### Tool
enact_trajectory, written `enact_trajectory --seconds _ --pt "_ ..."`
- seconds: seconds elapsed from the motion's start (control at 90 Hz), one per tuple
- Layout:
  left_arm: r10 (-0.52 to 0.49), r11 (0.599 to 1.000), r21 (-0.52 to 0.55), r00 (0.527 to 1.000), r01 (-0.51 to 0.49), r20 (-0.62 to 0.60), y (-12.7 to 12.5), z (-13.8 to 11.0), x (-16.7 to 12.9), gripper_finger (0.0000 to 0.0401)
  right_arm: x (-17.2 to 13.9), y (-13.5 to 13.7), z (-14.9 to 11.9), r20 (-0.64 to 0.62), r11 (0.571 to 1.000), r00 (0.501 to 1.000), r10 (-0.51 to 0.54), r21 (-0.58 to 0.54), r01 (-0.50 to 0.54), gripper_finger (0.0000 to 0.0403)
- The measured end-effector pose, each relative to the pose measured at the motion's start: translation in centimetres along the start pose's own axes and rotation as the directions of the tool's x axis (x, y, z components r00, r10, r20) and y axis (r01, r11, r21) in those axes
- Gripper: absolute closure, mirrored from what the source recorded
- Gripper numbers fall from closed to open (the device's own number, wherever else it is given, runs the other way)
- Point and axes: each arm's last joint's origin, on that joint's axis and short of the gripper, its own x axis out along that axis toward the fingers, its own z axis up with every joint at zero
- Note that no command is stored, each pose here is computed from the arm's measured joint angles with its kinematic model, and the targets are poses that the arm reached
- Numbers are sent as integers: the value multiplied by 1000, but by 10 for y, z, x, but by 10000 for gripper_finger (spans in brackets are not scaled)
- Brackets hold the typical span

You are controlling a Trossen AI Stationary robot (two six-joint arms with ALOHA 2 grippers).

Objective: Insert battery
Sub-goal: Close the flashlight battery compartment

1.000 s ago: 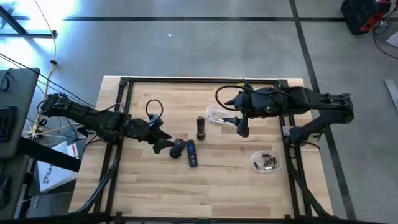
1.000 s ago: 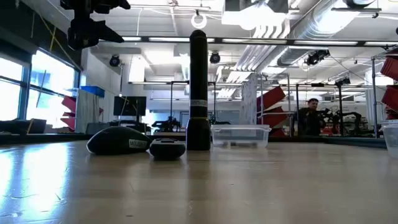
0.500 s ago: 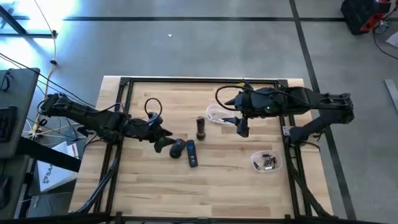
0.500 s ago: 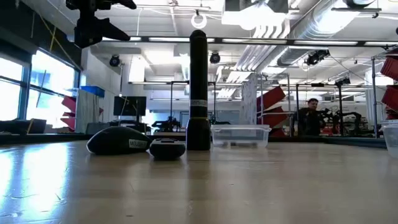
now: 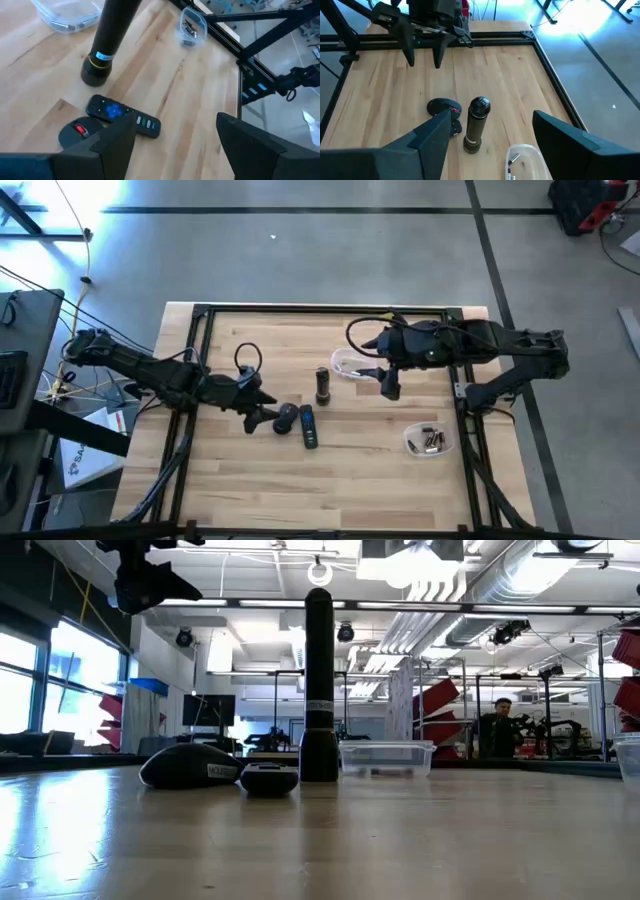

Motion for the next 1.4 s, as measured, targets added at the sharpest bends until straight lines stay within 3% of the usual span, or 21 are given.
enact_trajectory --seconds 0.356,0.589,0.744,0.822,0.889,0.944,1.178,1.4 --pt "-8 1000 7 998 8 56 -3 4 1 146 0 0 0 0 1000 1000 0 0 0 153" --pt "60 975 195 974 -104 218 -3 13 -1 146 0 0 0 -4 1000 1000 -3 -27 3 153" --pt "54 939 317 969 -131 241 0 21 2 146 2 0 -1 -9 999 1000 -4 -35 3 153" --pt "41 923 358 963 -138 265 1 26 6 146 2 0 0 -6 987 1000 -3 -161 2 153" --pt "52 907 390 962 -158 268 3 28 11 146 4 0 3 18 942 1000 -3 -336 9 153" --pt "78 889 420 963 -185 259 6 27 16 146 6 2 8 67 914 998 12 -405 17 153" --pt "152 847 457 946 -273 285 15 33 24 146 10 7 22 194 957 977 87 -288 -28 153" --pt "99 848 478 953 -231 286 28 43 27 146 11 9 22 196 987 968 155 2 -158 153"
